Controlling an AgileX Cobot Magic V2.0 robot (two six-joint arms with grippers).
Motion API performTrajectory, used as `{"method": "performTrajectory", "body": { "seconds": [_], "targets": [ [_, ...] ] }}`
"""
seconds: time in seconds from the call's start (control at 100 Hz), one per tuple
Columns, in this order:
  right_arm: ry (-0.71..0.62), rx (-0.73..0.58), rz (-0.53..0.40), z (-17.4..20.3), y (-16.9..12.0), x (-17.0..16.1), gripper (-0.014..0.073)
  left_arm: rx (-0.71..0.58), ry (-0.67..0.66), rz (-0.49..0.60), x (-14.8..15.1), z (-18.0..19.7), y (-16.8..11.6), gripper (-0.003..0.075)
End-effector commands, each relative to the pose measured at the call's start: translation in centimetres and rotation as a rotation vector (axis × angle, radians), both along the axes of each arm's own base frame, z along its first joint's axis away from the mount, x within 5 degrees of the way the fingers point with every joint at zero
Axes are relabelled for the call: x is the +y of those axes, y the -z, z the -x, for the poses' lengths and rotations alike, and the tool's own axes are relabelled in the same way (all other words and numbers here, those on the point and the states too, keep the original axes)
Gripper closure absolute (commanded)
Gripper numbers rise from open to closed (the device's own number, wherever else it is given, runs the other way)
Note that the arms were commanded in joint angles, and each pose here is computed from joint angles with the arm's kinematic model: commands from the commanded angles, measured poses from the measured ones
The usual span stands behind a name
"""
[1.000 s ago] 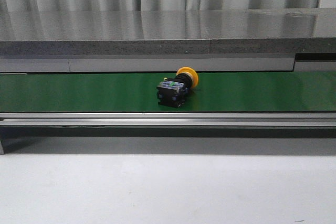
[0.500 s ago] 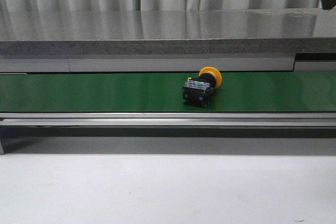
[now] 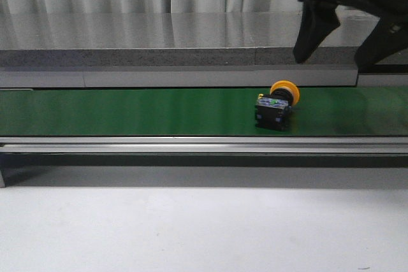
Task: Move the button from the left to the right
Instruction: 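Lower the right gripper onto the button at the belt's end and grasp it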
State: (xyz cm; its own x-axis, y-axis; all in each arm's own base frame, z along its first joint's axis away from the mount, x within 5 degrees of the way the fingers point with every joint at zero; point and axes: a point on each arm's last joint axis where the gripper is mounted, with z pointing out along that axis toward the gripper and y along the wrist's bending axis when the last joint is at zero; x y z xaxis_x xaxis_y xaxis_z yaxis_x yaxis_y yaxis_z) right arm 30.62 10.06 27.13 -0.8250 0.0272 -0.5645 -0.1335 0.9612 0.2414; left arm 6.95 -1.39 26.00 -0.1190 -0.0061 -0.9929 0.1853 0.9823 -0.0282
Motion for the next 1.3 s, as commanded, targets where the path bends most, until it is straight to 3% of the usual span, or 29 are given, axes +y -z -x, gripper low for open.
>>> {"method": "performTrajectory", "body": {
  "seconds": [0.0, 0.5, 0.59, 0.79, 0.95, 1.11, 1.29],
  "targets": [
    [-0.013, -0.086, -0.011, -1.0, -1.6, 0.7, 0.0015, -0.090, -0.001, 0.022, 0.0, -0.1, -1.6, 0.0715],
    [-0.038, 0.022, 0.036, -2.7, 2.0, 1.8, 0.0026, -0.090, -0.001, 0.022, 0.0, -0.1, -1.6, 0.0715],
    [-0.040, 0.037, 0.039, -2.7, 2.2, 1.8, 0.0098, -0.090, -0.001, 0.022, 0.0, -0.1, -1.6, 0.0715],
    [-0.046, 0.059, 0.053, -2.5, 2.4, 1.6, 0.0398, -0.090, -0.001, 0.022, 0.0, -0.1, -1.6, 0.0715],
    [-0.058, 0.082, 0.080, -2.3, 2.5, 1.4, 0.0435, -0.090, -0.001, 0.022, 0.0, -0.1, -1.6, 0.0715],
    [-0.067, 0.069, 0.126, -2.1, 0.6, 0.6, 0.0435, -0.090, -0.001, 0.022, 0.0, -0.1, -1.6, 0.0715],
    [-0.011, -0.039, 0.215, -2.8, -4.2, -2.7, 0.0433, -0.090, -0.001, 0.022, 0.0, -0.1, -1.6, 0.0715]
  ]
}}
